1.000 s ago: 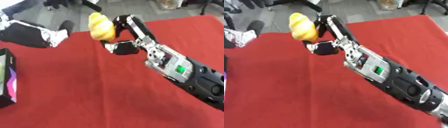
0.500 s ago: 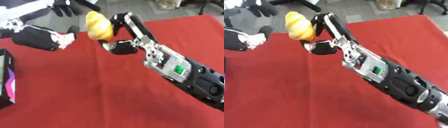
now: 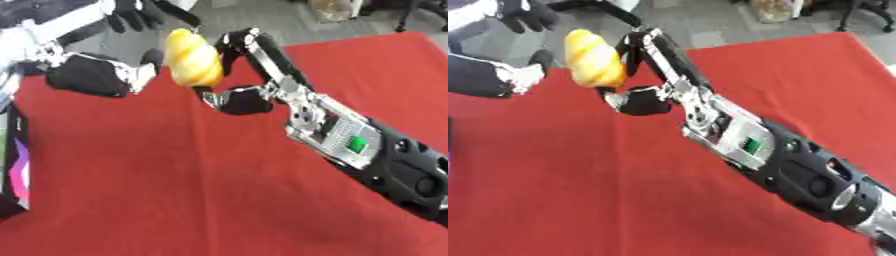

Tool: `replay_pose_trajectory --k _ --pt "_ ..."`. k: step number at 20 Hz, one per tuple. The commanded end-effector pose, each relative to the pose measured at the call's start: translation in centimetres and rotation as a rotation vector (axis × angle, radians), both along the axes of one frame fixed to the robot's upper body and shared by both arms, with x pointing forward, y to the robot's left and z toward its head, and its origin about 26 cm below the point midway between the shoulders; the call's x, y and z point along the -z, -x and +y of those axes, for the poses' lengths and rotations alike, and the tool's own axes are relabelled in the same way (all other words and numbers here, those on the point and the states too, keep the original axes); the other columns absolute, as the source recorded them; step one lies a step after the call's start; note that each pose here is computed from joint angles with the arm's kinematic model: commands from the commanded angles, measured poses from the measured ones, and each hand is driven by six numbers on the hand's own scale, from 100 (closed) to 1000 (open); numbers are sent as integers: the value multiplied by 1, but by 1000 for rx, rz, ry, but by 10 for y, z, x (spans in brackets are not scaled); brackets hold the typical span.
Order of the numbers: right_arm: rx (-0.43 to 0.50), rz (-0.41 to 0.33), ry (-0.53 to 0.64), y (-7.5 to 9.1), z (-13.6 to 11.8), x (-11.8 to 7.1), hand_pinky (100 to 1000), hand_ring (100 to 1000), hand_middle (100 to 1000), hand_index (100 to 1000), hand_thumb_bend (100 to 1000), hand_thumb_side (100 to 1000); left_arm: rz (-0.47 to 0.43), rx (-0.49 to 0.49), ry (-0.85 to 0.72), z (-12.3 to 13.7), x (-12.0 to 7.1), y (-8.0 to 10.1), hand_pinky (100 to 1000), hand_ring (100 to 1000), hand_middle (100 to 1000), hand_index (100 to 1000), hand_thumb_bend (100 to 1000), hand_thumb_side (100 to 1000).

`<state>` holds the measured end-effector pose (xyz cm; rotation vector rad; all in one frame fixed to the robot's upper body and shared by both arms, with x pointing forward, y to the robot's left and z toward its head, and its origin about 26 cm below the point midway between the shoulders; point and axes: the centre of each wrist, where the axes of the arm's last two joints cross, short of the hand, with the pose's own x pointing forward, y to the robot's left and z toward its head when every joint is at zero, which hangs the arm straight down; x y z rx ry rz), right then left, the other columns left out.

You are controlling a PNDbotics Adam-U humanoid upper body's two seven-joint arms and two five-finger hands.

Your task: Pick up the objects with one hand, pass them to the other hand, and then place them into the box on the other side of the table.

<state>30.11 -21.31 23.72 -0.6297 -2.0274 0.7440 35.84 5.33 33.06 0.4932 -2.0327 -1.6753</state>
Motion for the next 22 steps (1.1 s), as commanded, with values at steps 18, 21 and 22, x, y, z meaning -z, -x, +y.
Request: replay_pose_trajectory --k 18,21,22 --pt "1 -32 21 2 1 -5 769 518 333 480 353 100 75 -18 -97 1 -6 7 833 804 743 841 100 1000" --pt "1 -33 18 2 2 -5 768 518 333 478 354 100 101 -10 -121 0 -5 6 838 807 746 843 100 1000" --pt "-1 -35 18 2 2 -6 768 518 333 478 352 100 107 -8 -129 -1 -4 6 839 809 748 844 100 1000"
